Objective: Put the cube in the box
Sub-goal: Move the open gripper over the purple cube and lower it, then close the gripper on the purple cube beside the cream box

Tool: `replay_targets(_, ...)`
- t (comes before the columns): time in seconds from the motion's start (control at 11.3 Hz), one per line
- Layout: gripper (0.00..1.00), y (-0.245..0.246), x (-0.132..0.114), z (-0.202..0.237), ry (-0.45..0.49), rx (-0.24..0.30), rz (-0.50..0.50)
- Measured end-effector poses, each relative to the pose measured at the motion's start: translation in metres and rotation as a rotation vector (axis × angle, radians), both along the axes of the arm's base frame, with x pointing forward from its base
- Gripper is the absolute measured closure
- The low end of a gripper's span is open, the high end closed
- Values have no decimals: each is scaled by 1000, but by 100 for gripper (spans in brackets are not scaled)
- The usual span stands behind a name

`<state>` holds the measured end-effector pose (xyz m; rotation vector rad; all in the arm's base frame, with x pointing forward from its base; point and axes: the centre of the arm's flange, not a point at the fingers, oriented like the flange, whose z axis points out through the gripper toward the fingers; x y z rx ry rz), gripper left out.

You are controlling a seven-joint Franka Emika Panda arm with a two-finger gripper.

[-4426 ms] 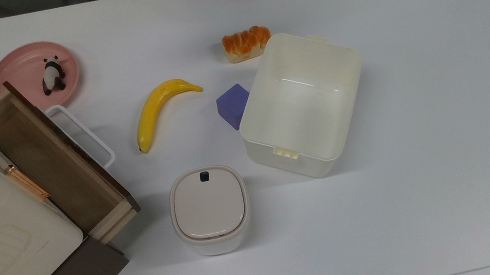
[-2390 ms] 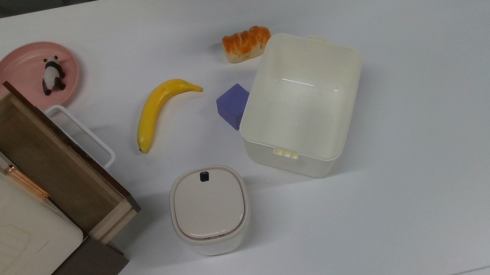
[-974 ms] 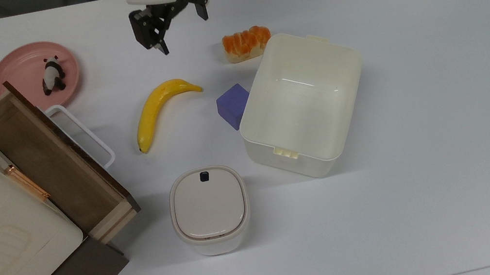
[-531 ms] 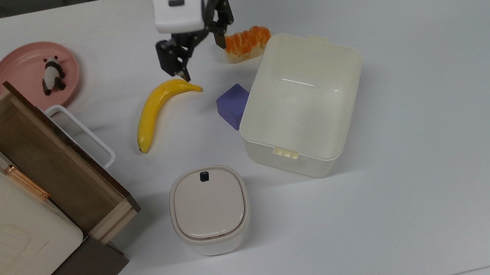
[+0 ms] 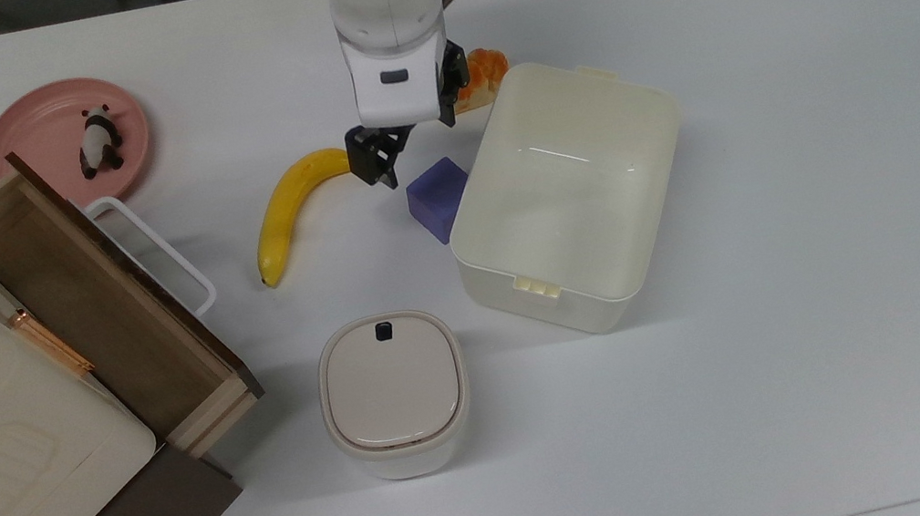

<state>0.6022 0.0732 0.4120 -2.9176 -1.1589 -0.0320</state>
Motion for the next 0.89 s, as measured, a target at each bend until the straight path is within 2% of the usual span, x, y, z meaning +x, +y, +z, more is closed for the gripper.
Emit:
replay_targets(0.62, 0, 14, 7, -33, 18, -1, 21)
replay_targets(0.89, 0, 24, 8, -49, 35, -35, 26)
